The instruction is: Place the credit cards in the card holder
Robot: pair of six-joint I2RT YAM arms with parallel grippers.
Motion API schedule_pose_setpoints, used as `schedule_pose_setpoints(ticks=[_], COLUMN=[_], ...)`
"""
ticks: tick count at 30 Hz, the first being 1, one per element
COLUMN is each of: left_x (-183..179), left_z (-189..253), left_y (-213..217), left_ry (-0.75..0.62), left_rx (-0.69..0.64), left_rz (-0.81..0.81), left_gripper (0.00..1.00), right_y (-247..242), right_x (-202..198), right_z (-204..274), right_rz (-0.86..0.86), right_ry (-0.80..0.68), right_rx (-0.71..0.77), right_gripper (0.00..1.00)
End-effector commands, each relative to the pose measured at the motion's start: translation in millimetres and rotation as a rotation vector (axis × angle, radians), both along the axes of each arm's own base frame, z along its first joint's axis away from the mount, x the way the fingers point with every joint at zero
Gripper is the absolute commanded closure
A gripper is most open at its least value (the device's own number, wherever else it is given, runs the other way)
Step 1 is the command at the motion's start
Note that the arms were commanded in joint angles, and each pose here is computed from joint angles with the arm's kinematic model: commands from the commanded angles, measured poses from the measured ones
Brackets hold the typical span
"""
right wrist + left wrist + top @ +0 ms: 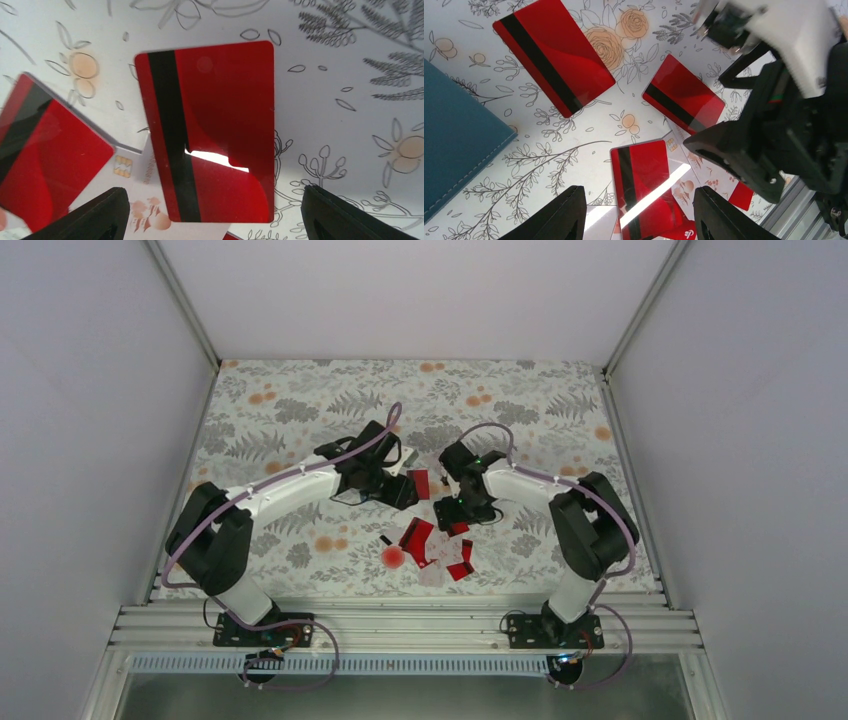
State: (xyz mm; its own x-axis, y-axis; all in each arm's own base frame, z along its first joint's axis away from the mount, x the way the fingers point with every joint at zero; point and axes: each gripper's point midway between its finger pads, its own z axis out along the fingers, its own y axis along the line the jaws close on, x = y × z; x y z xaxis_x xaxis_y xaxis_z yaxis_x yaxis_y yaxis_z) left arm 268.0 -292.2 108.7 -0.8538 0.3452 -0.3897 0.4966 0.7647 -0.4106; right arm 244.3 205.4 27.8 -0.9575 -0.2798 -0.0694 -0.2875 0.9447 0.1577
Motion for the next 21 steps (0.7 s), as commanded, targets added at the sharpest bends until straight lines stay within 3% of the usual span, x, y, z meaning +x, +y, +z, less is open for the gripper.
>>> schedule_pose_setpoints(ticks=[1, 7, 21], left_x=[7.4, 6.0, 4.6], left_z=[10.5, 9.9, 7.4], left_y=[-6.2, -2.9, 0.9], left_ry=[-0.027, -0.029, -0.031], left_rx=[-0.020, -0.012, -0.006], left_rz=[-0.012, -0.006, 0.005], left_gripper=[0.45, 0.45, 0.45], right_y=[-6.2, -3.7, -4.6], right_x=[-8.8, -18.2, -48.2], right_z=[-16.2, -28.8, -65.7], right_rz=[0.002, 0.023, 0.057], right_ry=[0.033, 0.064, 0.143], right_rx=[-0.081, -0.112, -0.194], right_gripper=[0.13, 0.17, 0.43])
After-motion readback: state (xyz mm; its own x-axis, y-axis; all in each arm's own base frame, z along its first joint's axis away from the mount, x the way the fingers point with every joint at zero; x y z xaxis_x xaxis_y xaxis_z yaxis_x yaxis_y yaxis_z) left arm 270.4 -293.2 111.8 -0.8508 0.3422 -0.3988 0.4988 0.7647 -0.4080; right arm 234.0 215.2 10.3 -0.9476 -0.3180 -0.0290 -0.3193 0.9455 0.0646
